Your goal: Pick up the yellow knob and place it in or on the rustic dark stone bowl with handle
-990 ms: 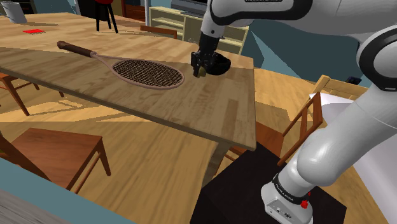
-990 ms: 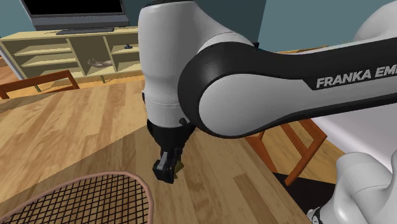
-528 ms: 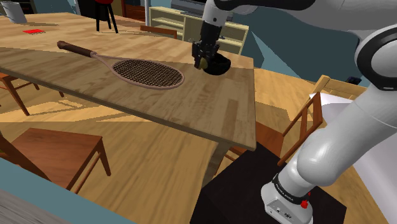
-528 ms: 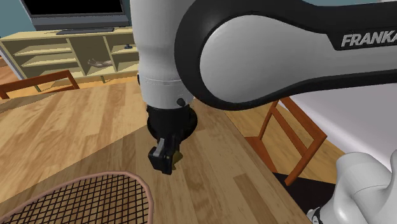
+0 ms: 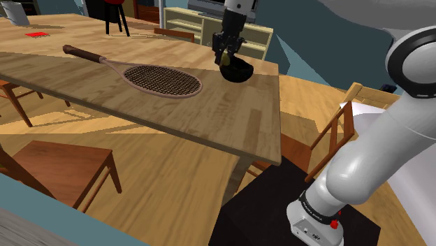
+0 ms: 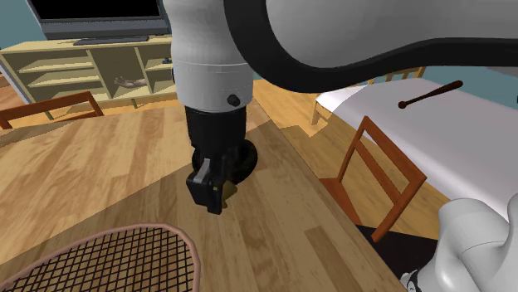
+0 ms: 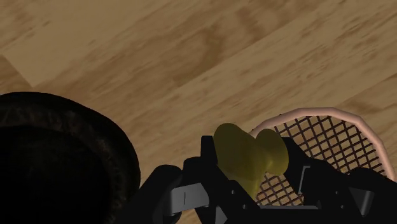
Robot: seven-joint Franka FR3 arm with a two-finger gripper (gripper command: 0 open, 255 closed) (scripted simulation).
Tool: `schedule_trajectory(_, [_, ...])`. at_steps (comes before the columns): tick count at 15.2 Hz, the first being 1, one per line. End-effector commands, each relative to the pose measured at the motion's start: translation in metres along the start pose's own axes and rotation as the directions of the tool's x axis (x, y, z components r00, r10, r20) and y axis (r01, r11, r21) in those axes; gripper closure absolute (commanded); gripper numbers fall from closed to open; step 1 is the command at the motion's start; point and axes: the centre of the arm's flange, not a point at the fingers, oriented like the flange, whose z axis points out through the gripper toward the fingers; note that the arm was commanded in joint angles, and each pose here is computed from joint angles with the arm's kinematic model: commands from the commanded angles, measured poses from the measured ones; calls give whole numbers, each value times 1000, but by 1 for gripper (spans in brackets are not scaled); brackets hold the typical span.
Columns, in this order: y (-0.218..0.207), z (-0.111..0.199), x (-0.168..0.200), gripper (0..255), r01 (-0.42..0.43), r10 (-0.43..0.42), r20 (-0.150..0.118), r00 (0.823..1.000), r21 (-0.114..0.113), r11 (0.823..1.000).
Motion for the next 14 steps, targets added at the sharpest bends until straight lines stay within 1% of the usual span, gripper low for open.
schedule_trajectory(1, [-1, -11, 1, 255, 0, 0, 0, 1000, 0, 1000])
schedule_trajectory(9, [-4, -53, 3, 255, 0, 0, 0, 1000, 0, 1000])
schedule_trajectory(10, [-4, -54, 3, 255, 0, 0, 0, 1000, 0, 1000])
schedule_trajectory(14, [45, -56, 22, 255, 0, 0, 0, 1000, 0, 1000])
